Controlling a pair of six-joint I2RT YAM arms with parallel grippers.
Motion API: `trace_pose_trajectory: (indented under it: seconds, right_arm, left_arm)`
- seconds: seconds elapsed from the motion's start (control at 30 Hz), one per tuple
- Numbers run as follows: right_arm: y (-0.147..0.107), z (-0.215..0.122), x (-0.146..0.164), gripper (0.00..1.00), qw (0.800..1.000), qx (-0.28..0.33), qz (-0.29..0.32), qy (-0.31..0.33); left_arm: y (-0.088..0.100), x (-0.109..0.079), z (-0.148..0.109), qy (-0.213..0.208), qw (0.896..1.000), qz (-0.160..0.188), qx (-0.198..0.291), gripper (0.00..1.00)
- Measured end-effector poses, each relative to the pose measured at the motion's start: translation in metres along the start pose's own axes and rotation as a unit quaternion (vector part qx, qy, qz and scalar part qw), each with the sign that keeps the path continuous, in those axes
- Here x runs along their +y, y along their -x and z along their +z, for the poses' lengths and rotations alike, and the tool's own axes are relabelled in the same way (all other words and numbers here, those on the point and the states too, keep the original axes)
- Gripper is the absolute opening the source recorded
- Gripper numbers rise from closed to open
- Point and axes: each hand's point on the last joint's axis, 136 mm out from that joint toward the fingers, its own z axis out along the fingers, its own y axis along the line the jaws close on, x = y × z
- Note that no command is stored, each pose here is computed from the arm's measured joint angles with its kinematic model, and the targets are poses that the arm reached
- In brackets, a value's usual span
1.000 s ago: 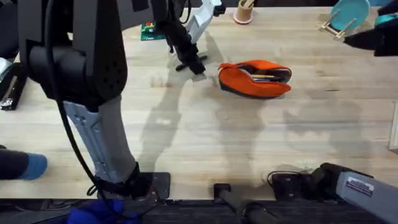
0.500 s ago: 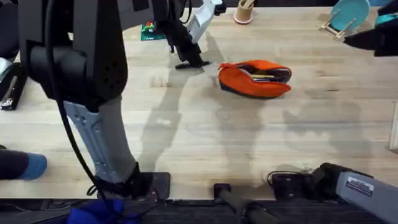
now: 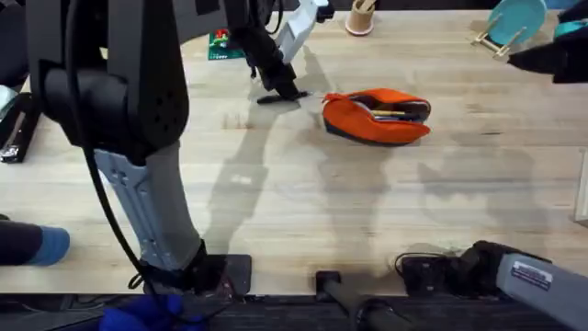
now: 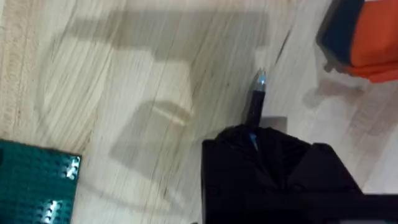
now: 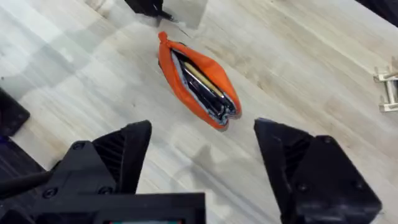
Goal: Unzip the bag, pick up the pens from the table one at a time and place them inside, then zip the bag closed.
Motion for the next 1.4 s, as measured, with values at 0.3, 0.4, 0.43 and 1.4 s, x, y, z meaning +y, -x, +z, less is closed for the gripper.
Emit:
trace_pose_trajectory:
  seconds: [0.3,0.4,0.43,1.4]
  right_arm:
    - [0.000,0.000,0.000,0.997,1.000,0.000,0.000,0.000]
    - [0.000,0.000,0.000,0.997,1.000,0.000,0.000,0.000]
    - [0.000,0.000,0.000,0.997,1.000,0.000,0.000,0.000]
    - [0.000,0.000,0.000,0.997,1.000,0.000,0.000,0.000]
  left_arm:
    - [0.024,0.013,-0.033,0.019,1.000,0.007,-0.005,0.041]
    - [0.030,0.013,-0.046,0.017,1.000,0.006,-0.003,0.040]
    - [0.032,0.013,-0.050,0.017,1.000,0.007,-0.004,0.040]
    - [0.155,-0.088,-0.075,-0.038,0.986,0.148,-0.060,0.040]
